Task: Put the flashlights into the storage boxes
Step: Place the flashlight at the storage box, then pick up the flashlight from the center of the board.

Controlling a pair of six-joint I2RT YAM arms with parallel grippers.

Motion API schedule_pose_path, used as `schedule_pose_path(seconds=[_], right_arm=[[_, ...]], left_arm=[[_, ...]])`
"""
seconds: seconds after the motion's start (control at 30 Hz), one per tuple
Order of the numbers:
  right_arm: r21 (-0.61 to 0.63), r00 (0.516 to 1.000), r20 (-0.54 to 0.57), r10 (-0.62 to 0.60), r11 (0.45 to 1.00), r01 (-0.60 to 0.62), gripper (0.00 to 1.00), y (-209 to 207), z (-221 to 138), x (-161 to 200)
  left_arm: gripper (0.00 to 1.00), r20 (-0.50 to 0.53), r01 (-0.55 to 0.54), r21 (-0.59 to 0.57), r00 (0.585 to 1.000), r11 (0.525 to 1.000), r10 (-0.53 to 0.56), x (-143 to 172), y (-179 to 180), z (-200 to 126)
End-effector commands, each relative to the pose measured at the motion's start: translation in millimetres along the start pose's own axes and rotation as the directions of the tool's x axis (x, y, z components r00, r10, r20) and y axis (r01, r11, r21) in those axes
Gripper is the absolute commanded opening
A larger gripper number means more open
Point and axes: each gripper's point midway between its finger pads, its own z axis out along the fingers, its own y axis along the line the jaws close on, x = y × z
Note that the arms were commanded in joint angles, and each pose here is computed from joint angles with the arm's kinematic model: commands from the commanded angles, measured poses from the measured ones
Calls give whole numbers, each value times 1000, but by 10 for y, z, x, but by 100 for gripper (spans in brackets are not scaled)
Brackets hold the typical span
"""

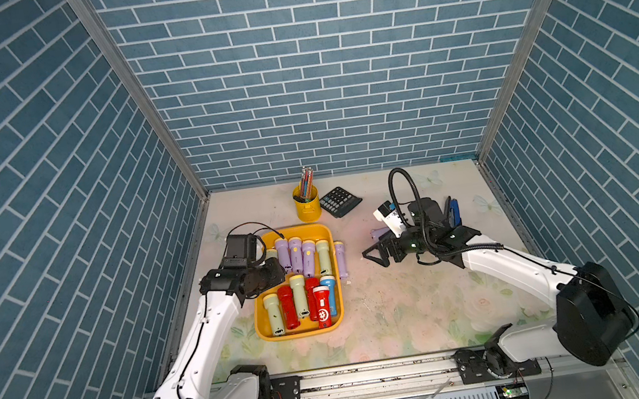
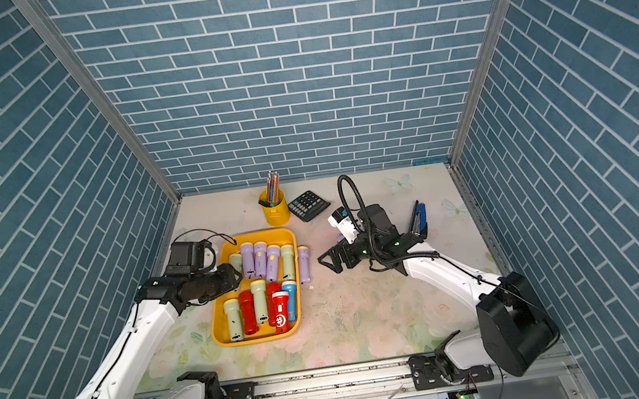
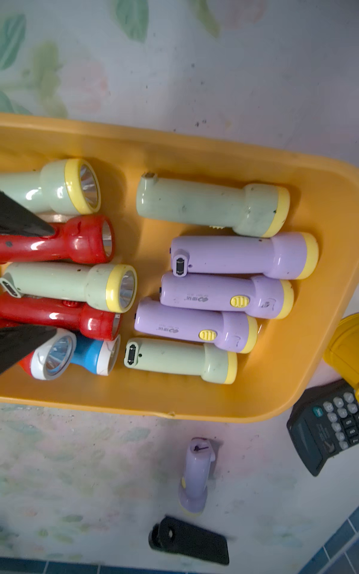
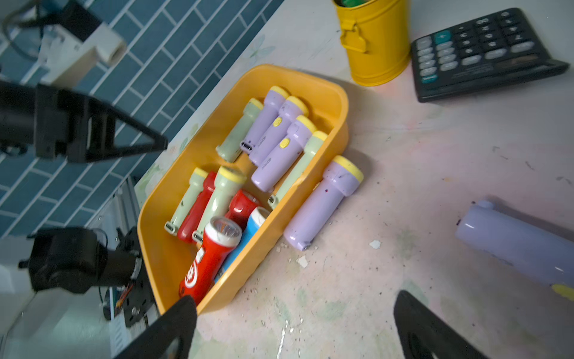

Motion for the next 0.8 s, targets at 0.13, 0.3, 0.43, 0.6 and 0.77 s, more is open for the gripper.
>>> schedule_pose_path(seconds=[0.13,0.3,0.43,0.6,0.77], right_arm=[[139,901,30,433,891,-433,99,-555,18,-144],[291,796,68,602,751,-593,99,-1104,-61,6],[407,747,83,659,662,-629,99,-1378,-123,133],[492,732,64,678,617,-615,99,-1571,-124,216],[555,694,20,720,569,-606,98,-1682,-50,282]], left_arm=[[46,89,41,175,994,984,-57,-244,-321,-8],[46,61,38,181,997,983,-50,-270,-366,48],[44,59,30,195,997,980,-42,-319,-422,73],[43,48,12,213,999,977,-23,-407,-536,130],[43,37,-21,214,999,977,13,-482,-659,197]])
